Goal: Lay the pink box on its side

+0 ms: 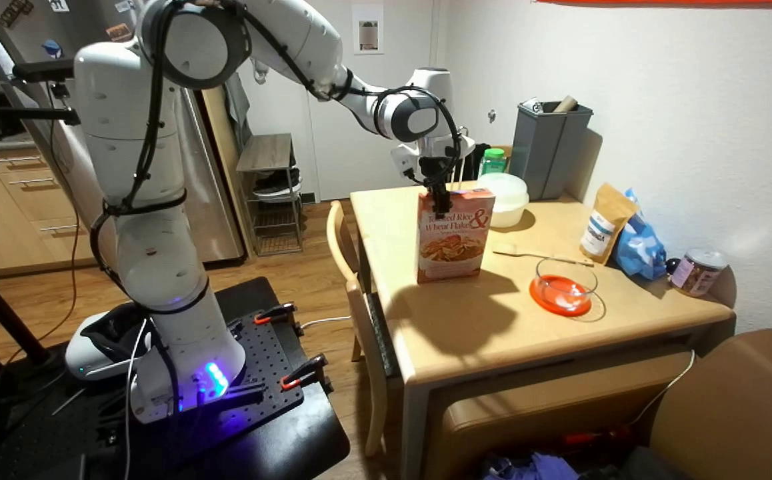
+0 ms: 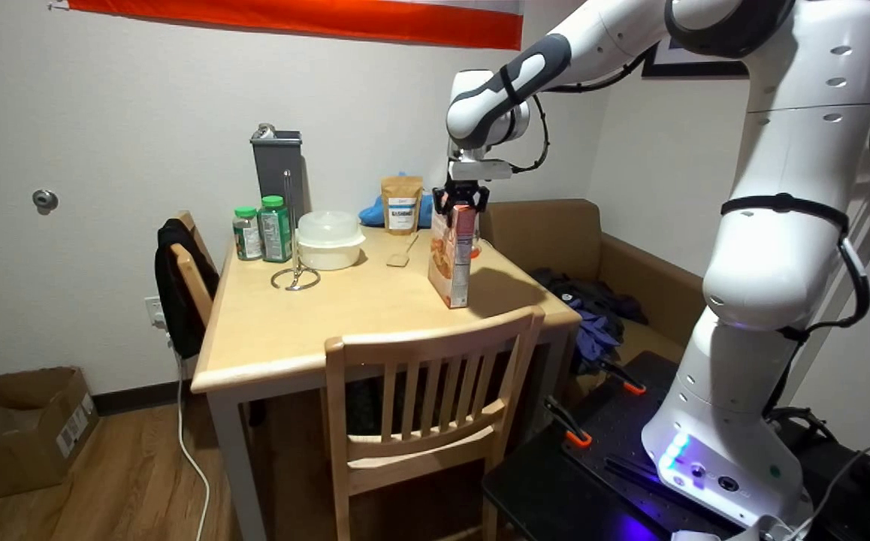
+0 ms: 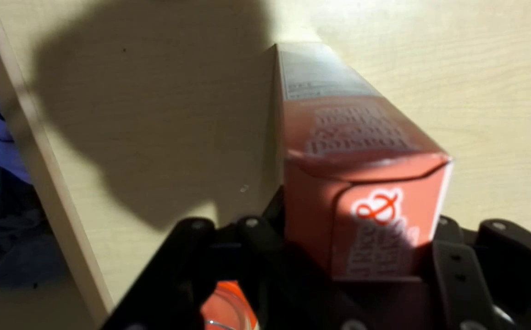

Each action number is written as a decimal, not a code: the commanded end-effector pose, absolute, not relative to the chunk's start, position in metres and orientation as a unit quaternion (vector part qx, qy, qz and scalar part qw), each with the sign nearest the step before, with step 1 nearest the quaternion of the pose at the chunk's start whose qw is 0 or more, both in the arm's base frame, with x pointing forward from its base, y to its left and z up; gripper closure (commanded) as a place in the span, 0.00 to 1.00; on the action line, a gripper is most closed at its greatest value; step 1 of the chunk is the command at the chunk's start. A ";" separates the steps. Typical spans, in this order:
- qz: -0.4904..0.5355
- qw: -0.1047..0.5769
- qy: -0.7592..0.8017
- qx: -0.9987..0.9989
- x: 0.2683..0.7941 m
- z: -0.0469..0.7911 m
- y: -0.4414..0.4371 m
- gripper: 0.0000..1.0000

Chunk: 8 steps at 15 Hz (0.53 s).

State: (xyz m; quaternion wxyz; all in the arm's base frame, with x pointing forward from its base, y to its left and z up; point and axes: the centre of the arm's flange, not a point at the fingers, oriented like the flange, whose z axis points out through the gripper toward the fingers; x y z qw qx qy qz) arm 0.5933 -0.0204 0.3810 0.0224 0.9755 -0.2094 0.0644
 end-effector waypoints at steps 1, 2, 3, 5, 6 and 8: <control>0.109 0.040 -0.215 0.970 0.588 0.412 -0.024 0.81; 0.119 0.049 -0.218 0.967 0.586 0.419 -0.025 0.84; 0.132 0.065 -0.220 0.965 0.584 0.428 -0.026 0.86; 0.162 0.107 -0.218 0.956 0.581 0.446 -0.023 0.86; 0.174 0.128 -0.216 0.952 0.582 0.452 -0.019 0.86; 0.190 0.166 -0.210 0.945 0.586 0.454 -0.009 0.86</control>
